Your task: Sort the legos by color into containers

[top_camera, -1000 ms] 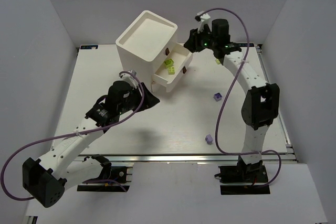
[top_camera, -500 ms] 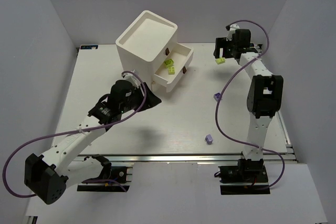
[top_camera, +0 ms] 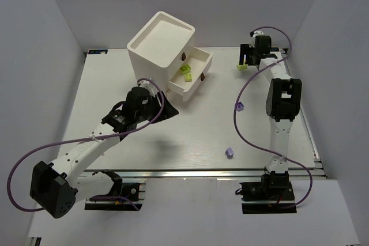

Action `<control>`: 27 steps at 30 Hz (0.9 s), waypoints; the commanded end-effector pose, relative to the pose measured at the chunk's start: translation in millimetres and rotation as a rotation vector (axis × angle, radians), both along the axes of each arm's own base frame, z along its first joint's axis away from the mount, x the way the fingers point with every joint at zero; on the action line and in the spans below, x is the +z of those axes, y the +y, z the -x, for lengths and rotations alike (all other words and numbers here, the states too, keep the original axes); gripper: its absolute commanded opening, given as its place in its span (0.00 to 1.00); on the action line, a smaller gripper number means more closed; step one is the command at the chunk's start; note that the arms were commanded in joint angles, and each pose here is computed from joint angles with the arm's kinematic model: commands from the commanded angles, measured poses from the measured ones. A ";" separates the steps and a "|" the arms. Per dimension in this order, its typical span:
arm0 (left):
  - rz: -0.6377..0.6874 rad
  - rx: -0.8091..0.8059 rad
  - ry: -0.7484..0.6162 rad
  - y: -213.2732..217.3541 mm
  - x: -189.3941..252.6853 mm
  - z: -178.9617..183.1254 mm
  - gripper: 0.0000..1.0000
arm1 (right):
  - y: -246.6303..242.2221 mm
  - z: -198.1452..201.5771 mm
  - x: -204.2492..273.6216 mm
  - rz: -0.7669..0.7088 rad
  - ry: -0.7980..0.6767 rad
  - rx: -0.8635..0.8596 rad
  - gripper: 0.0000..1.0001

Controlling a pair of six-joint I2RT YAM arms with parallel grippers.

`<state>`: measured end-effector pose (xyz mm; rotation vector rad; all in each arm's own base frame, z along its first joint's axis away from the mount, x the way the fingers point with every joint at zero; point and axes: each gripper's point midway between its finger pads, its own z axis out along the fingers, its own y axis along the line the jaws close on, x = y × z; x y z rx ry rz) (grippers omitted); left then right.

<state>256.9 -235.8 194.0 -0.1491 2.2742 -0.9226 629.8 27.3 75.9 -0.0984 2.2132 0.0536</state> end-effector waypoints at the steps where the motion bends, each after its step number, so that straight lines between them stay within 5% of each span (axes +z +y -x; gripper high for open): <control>1: 0.019 -0.006 -0.012 -5.9 12.8 -5.3 0.67 | -6.1 -29.7 26.7 -0.007 -0.102 -0.043 0.79; 27: -0.031 -0.036 0.014 -19.2 2.8 -23.8 0.67 | 10.3 -36.5 -23.0 -0.016 -0.027 0.023 0.70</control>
